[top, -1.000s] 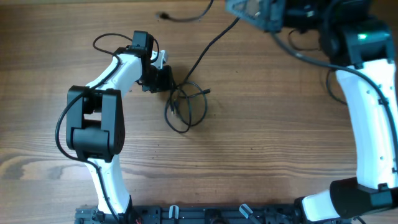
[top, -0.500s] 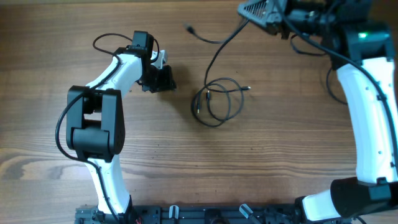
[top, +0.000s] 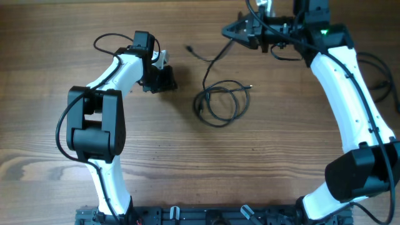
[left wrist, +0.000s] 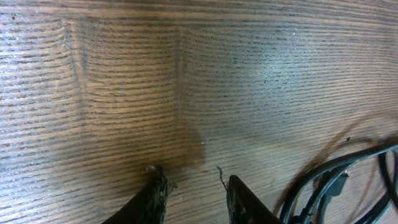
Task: Untangle cables
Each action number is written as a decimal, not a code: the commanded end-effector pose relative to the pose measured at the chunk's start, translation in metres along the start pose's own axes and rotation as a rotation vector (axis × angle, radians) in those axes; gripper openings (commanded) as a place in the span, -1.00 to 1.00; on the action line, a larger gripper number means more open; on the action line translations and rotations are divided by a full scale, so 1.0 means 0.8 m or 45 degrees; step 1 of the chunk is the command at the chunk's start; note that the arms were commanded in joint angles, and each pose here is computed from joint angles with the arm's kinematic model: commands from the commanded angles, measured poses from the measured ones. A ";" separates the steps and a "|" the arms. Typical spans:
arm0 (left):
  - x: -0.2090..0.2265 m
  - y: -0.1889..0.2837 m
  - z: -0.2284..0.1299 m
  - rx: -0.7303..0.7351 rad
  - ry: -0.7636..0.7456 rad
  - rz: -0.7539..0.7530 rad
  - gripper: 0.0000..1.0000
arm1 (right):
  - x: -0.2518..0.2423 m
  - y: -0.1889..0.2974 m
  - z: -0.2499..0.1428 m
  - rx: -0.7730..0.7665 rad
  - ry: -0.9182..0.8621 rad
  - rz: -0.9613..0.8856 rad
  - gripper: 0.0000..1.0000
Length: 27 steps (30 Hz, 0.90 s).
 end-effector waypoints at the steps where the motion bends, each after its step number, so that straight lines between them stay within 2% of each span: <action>1: 0.016 -0.012 -0.008 0.016 0.020 0.074 -0.32 | 0.055 0.004 -0.010 0.152 0.045 0.349 -0.91; 4: 0.016 -0.012 -0.009 0.020 0.021 0.075 -0.32 | 0.094 0.017 -0.001 0.226 0.137 0.502 -0.91; 7: 0.016 -0.012 -0.009 0.020 0.021 0.075 -0.32 | 0.126 0.030 0.010 0.234 0.230 0.533 -0.91; 9: 0.016 -0.012 -0.009 0.019 0.021 0.076 -0.32 | 0.150 0.045 0.017 0.198 0.301 0.532 -0.91; 13: 0.016 -0.012 -0.009 0.020 0.021 0.075 -0.32 | 0.187 0.089 0.028 0.005 0.440 0.549 -0.91; 15: 0.016 -0.012 -0.008 0.019 0.021 0.075 -0.32 | 0.184 0.106 0.035 -0.055 0.472 0.532 -0.91; 18: 0.016 -0.012 -0.008 0.019 0.021 0.075 -0.32 | 0.170 0.111 0.037 -0.030 0.446 0.489 -0.91; 23: 0.016 -0.012 -0.008 0.019 0.021 0.075 -0.32 | 0.144 0.099 0.039 0.046 0.436 0.458 -0.91; 27: 0.016 -0.012 -0.008 0.019 0.021 0.075 -0.33 | 0.103 0.069 0.044 0.042 0.339 0.455 -0.91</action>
Point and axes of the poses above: each gripper's point midway between its finger pads, its own y axis back along the fingers, its own x axis along the line the jaws close on, z = x × y, the point moved 3 cm from there along y, back along the fingers, and after that the axes turned 13 degrees about y, right-handed, at the moved point
